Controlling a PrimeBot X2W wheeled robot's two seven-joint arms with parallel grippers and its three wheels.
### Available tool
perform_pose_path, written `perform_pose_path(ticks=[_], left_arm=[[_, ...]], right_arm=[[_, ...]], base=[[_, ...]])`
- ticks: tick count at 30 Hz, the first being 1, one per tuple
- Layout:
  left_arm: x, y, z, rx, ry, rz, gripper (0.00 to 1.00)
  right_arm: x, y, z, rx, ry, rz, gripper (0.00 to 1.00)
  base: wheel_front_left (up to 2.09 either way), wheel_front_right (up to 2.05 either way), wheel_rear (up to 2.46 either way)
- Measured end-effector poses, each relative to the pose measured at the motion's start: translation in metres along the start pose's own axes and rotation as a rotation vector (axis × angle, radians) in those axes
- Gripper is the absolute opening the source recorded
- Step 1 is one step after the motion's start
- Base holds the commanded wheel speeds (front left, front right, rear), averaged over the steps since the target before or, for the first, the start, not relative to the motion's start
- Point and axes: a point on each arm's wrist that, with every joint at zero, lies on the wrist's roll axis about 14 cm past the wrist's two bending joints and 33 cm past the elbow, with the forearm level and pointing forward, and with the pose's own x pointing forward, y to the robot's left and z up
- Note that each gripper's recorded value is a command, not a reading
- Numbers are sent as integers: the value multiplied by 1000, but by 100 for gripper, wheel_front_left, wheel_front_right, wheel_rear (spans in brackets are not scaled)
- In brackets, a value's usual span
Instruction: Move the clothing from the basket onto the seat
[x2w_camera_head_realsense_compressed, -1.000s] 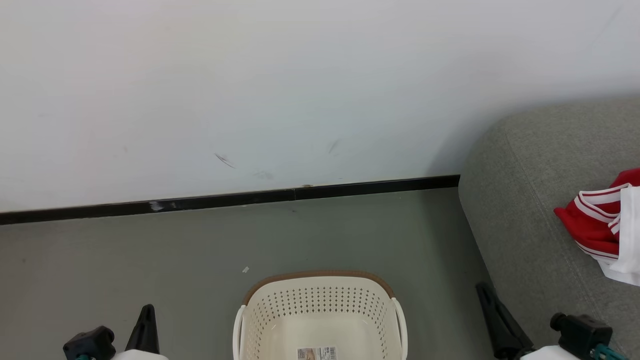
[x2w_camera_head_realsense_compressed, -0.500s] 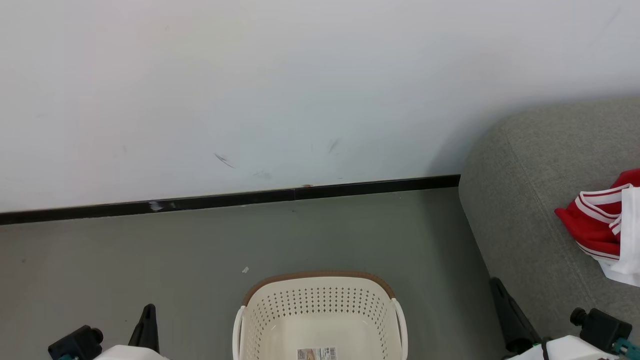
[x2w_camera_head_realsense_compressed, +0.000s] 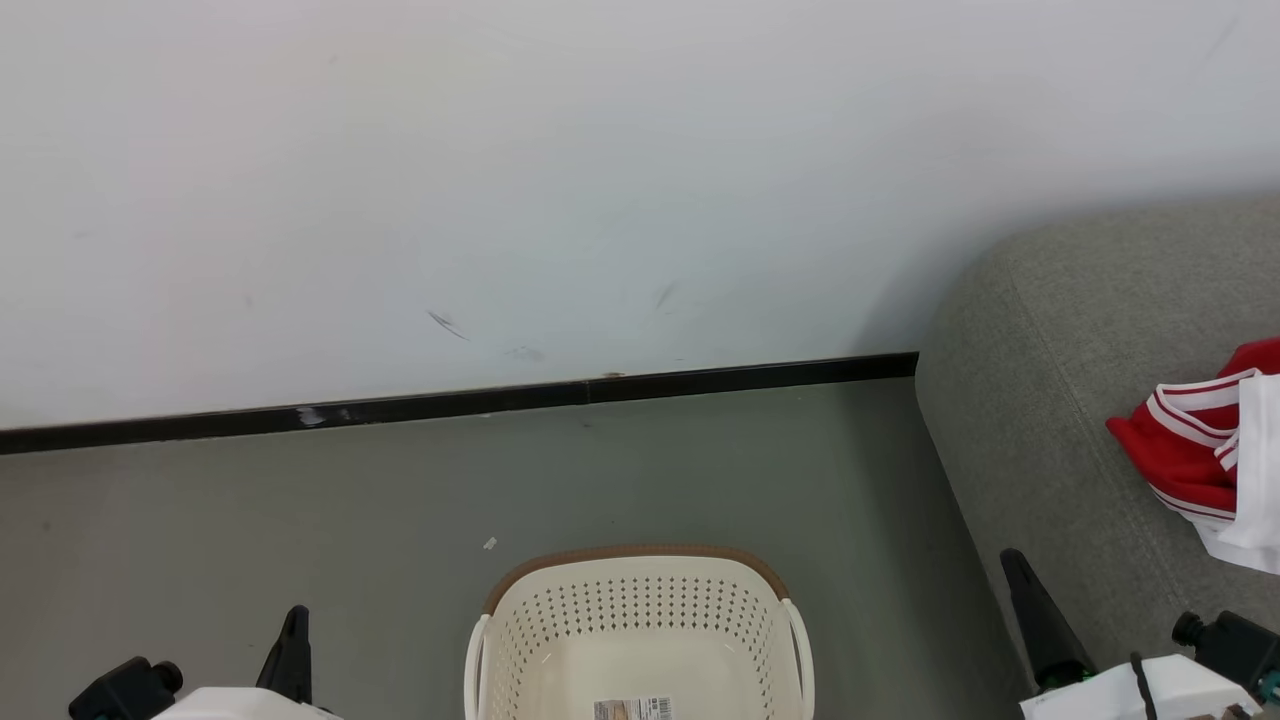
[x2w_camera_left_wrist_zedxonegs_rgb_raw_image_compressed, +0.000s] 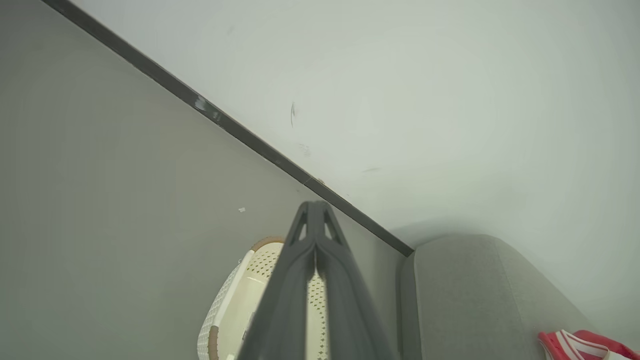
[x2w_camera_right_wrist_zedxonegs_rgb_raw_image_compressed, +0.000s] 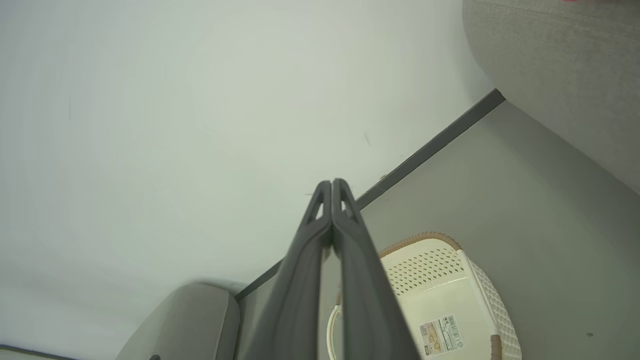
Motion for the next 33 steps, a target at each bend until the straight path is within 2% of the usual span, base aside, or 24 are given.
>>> perform_pose_path(ticks=[33], left_arm=[[4, -16, 12, -469, 20, -116, 0]], right_arm=[[15, -18, 15, 497, -20, -64, 0]], base=[[0, 0, 0]])
